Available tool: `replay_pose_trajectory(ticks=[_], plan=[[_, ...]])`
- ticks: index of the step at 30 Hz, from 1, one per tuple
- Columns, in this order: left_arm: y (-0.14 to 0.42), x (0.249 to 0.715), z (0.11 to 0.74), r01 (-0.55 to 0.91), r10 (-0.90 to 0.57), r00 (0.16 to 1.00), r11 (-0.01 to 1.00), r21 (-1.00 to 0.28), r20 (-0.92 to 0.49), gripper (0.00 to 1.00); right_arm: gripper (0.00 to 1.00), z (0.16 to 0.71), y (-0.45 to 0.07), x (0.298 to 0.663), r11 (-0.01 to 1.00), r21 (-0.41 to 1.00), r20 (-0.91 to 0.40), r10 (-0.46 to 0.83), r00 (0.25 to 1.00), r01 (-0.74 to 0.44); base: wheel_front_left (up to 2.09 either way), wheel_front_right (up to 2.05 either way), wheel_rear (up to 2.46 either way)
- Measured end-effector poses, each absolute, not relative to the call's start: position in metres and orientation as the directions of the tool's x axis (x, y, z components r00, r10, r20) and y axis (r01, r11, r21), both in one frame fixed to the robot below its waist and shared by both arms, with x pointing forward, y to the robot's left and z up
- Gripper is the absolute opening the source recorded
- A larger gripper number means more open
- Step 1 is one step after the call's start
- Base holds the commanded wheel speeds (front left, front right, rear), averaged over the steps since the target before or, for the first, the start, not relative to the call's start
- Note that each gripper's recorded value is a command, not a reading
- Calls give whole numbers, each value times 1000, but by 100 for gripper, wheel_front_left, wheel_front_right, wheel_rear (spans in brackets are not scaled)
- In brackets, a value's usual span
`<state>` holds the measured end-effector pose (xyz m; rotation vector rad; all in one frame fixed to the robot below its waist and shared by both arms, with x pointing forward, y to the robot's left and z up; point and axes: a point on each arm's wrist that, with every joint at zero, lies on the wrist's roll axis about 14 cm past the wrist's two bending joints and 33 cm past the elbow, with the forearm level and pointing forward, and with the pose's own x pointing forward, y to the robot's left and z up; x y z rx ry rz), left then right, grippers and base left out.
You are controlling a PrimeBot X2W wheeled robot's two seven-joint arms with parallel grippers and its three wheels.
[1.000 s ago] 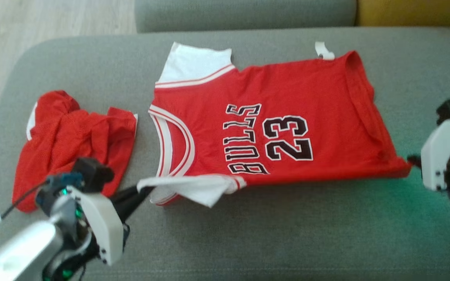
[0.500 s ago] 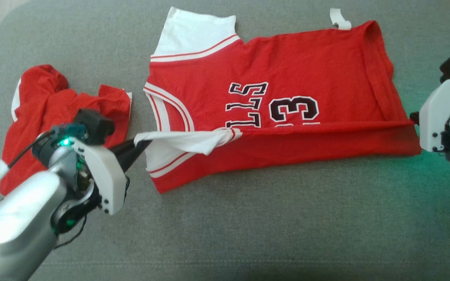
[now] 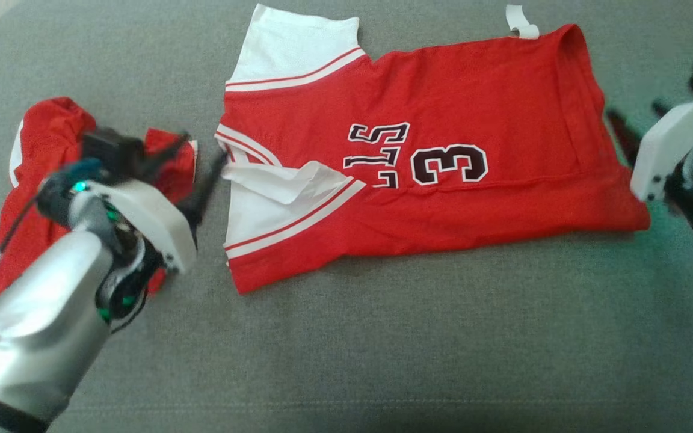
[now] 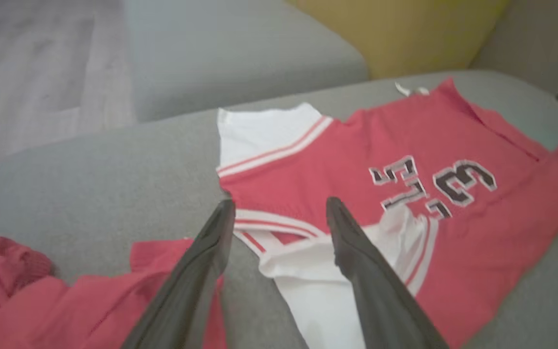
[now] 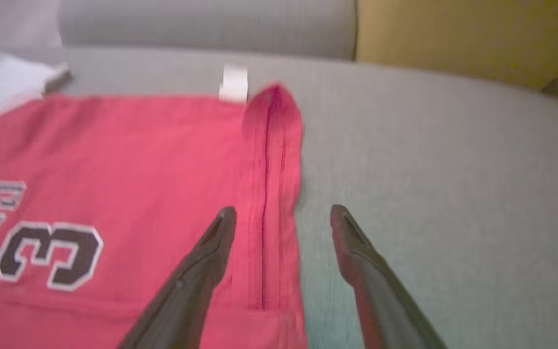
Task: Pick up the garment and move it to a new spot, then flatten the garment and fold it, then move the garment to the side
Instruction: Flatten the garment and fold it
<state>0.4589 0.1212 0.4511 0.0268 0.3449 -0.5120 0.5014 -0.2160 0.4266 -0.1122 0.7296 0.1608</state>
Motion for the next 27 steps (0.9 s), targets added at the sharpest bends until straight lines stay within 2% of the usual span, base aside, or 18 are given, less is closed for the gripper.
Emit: replay_pose_trajectory(ticks=[2, 3, 5, 6, 10, 15, 20, 27], plan=[[127, 472, 472, 414, -424, 877, 905, -93, -226, 100, 100, 450, -217, 515, 989, -19, -558, 113, 822, -149, 0, 0, 0], [133, 482, 498, 347, -362, 926, 927, -141, -105, 100, 100, 466, -216, 521, 993, 23, -465, 112, 878, -115, 0, 0, 0], [137, 487, 520, 292, -303, 953, 933, -209, -20, 100, 100, 482, -212, 523, 994, 44, -373, 113, 921, -104, 0, 0, 0], [137, 487, 520, 292, -303, 953, 933, -209, -20, 100, 100, 482, -212, 523, 994, 44, -373, 113, 921, -104, 0, 0, 0], [139, 475, 542, 223, -214, 975, 928, -298, 63, 100, 100, 515, -198, 517, 991, 45, -171, 129, 977, -124, 0, 0, 0], [147, 445, 556, 148, -105, 984, 928, -343, 141, 100, 100, 538, -185, 490, 988, -20, 19, 155, 988, -155, 0, 0, 0], [143, 413, 541, 103, -63, 990, 937, -335, 128, 100, 100, 538, -174, 458, 989, -22, 95, 150, 984, -148, 0, 0, 0], [128, 388, 507, 109, -98, 994, 956, -272, 55, 100, 100, 517, -164, 421, 991, -33, 80, 131, 988, -129, 0, 0, 0]])
